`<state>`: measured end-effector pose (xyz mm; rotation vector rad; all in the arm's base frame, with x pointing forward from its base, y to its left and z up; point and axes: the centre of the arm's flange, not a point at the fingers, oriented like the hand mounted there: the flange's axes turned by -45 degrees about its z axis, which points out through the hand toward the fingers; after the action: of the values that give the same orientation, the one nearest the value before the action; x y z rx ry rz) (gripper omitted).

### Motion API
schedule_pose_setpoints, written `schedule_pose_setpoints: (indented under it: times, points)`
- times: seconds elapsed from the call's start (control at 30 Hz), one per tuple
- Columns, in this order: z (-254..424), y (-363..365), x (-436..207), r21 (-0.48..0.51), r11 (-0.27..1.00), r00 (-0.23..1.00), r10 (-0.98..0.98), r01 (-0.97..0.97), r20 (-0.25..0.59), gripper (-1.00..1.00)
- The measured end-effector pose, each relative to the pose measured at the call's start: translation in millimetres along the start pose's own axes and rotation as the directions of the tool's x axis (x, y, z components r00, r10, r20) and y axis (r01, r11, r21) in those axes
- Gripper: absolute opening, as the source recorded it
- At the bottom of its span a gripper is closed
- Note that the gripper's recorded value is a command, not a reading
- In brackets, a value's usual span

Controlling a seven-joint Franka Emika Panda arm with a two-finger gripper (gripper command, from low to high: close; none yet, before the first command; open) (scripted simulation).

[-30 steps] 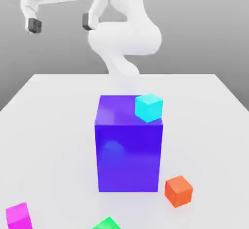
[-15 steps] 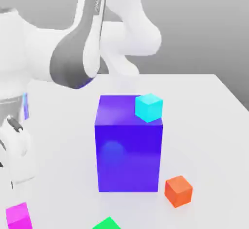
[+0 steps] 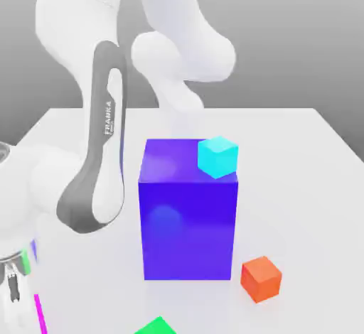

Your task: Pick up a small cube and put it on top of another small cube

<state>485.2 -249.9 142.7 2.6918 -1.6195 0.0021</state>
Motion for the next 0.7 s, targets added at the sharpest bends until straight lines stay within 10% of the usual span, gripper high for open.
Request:
schedule_pose_setpoints:
  times: [0.63,0.67,0.7]
  points:
    - [-58.8,-141.1,-163.8,0.002,0.996,0.996,-0.092,0.092,0.001,-1.0]
    - [-45.4,-141.1,-164.9,0.002,0.996,0.996,-0.093,0.093,0.001,1.0]
    - [-45.4,-141.1,-164.9,0.002,0.996,0.996,-0.093,0.093,0.001,1.0]
